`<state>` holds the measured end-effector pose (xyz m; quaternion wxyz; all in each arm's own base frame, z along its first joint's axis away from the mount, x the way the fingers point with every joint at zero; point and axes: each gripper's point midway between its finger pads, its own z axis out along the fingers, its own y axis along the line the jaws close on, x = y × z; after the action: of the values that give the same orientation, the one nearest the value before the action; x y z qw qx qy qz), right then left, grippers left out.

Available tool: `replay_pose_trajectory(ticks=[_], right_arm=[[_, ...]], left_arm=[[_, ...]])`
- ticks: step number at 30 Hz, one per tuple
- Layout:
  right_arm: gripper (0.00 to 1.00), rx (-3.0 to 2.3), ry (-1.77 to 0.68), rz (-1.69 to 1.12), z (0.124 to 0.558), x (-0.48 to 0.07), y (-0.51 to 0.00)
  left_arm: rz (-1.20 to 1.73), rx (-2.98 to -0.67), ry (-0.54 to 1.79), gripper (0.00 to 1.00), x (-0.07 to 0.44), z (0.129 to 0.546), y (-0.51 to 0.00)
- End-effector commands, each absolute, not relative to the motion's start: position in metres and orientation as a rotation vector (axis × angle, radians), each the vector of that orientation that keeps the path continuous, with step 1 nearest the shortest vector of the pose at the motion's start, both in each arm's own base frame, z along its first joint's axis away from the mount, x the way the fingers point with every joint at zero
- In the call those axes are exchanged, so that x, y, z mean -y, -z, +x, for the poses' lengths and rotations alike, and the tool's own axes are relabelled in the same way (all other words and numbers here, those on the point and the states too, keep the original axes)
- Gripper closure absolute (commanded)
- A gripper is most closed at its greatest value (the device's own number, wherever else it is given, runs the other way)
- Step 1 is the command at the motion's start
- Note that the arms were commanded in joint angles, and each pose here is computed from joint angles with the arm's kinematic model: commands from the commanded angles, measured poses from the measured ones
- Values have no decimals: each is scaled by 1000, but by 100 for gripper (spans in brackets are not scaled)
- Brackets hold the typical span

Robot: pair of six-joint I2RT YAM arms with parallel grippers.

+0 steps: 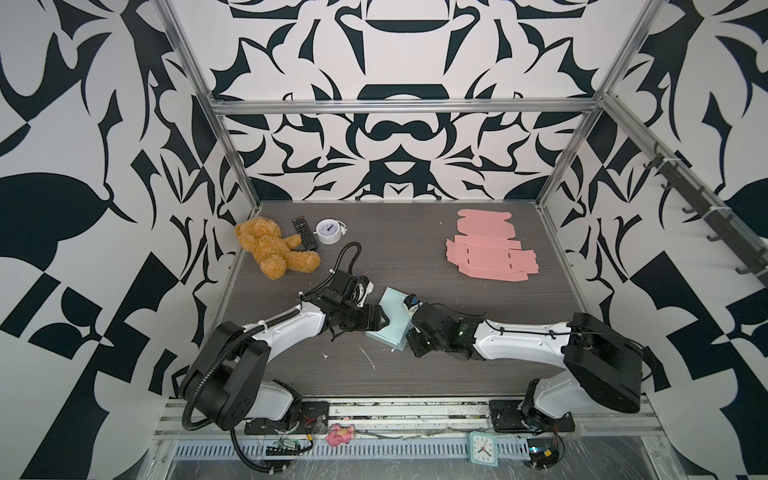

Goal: Fold the paper box

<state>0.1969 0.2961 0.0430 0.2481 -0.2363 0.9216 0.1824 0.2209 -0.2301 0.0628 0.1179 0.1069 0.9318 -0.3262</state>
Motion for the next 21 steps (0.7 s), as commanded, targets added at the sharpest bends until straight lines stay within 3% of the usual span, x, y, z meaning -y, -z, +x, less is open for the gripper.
replay_pose_trajectory(ticks=[1, 4, 14, 21], right_arm=[[76, -2492, -478, -626, 197, -292, -49], [78, -2496, -476, -619, 195, -289, -48], [81, -2504, -487, -638, 183, -297, -42], [81, -2512, -490, -640, 180, -303, -36]], left_arm=[[322, -2747, 920, 14, 222, 213, -66], [315, -2755, 917, 11, 220, 209, -65], [305, -2753, 978, 23, 223, 198, -64], [315, -2758, 985, 26, 227, 194, -60]])
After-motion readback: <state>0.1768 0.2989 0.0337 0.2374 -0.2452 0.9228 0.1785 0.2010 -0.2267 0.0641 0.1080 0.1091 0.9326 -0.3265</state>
